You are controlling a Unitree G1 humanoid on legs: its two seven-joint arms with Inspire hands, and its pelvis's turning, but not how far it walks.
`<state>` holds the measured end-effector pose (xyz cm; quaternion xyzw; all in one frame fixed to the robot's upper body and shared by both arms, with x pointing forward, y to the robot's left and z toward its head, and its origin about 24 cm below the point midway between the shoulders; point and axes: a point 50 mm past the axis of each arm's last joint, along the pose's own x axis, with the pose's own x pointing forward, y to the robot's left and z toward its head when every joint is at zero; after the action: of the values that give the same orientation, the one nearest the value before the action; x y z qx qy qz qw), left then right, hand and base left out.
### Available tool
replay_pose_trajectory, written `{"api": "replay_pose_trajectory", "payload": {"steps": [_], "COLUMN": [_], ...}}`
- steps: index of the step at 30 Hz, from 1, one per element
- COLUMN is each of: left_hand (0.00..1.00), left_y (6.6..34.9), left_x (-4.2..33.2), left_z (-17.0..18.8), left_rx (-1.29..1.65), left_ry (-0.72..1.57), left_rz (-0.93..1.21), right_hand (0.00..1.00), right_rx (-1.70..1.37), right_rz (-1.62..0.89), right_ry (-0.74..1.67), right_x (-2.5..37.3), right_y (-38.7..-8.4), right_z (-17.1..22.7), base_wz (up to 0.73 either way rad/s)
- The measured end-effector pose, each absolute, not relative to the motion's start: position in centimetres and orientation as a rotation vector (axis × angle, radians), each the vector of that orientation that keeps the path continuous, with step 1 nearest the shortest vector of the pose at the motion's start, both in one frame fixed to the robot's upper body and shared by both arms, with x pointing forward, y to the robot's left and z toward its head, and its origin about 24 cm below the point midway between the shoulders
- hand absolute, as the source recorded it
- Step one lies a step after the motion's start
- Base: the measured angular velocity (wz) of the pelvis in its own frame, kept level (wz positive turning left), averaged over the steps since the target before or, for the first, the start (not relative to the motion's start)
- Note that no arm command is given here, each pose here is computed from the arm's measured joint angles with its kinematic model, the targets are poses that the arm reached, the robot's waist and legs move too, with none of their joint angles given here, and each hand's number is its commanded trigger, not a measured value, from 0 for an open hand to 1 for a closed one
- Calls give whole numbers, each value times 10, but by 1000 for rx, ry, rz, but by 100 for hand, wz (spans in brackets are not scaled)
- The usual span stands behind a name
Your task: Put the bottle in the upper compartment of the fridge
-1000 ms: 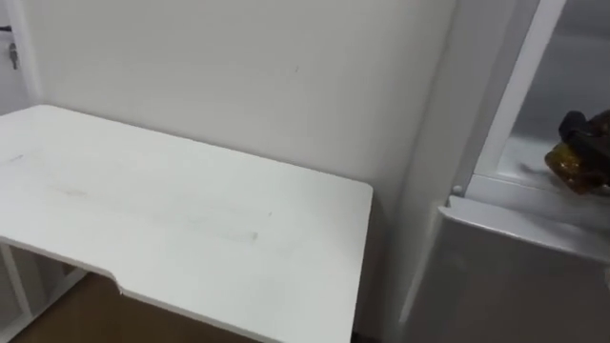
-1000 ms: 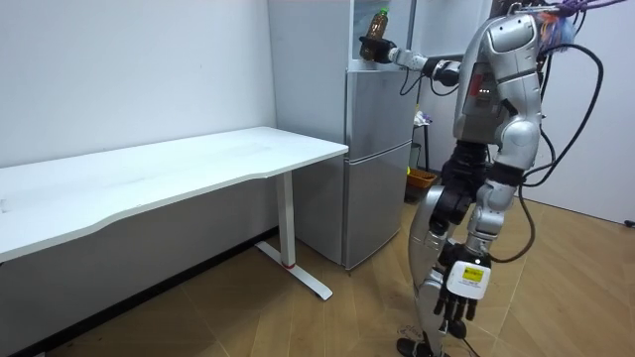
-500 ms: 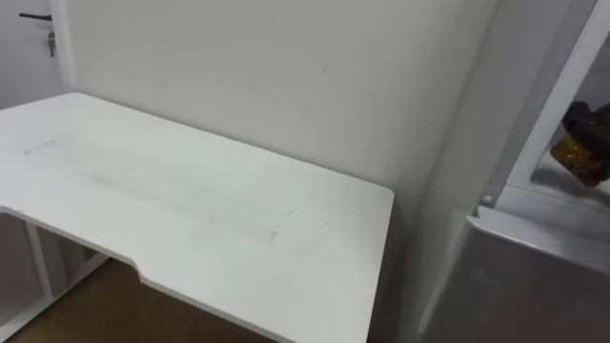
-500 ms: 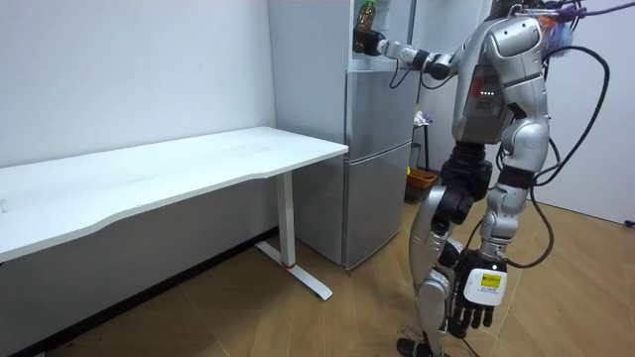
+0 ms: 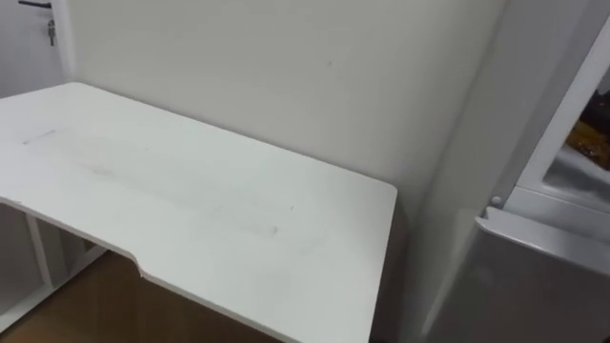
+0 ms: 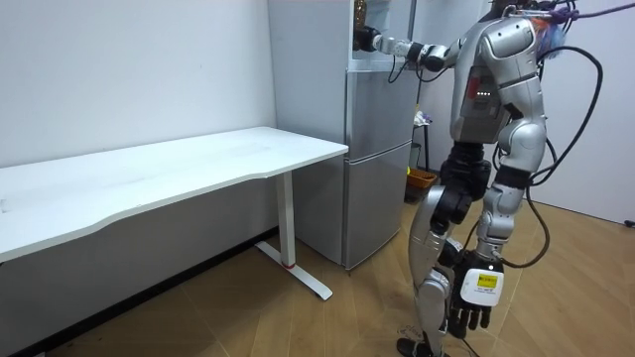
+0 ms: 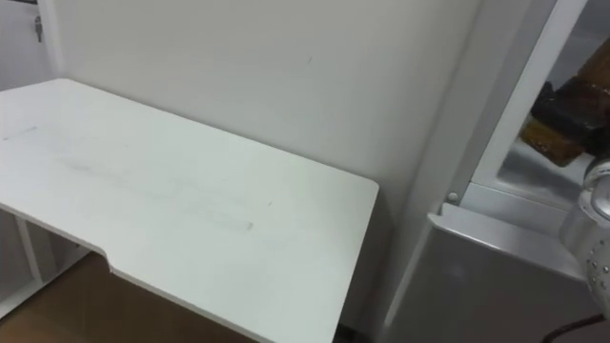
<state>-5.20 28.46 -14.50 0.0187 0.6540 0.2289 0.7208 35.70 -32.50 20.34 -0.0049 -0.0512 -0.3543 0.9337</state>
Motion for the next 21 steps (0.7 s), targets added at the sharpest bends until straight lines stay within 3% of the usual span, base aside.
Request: {"api": "replay_pose_trajectory", "payload": {"steps": [6,17,19,20,21], "left_hand": [0,0,0,0,0], "left_y": [292,299,299,299,299], "left_x": [-54,-52,-51,-50,-48], "left_z": [-143,-140,-140,-140,-140], "left_rx": [53,89,93,94,96], "left_ry": [1462,1465,1462,1459,1453], "left_rz": [506,512,512,512,512], "right_hand": [100,100,18,0,0], "right_rx": [-91,-200,-214,-215,-216], "right_rz": [-726,-731,-732,-733,-737], "right_ry": [6,20,20,18,16], "right_x": [358,362,363,362,362], "right_y": [-334,-335,-334,-334,-335], "right_z": [182,184,184,184,184], "base_wz": [0,0,-6,-4,-3]}}
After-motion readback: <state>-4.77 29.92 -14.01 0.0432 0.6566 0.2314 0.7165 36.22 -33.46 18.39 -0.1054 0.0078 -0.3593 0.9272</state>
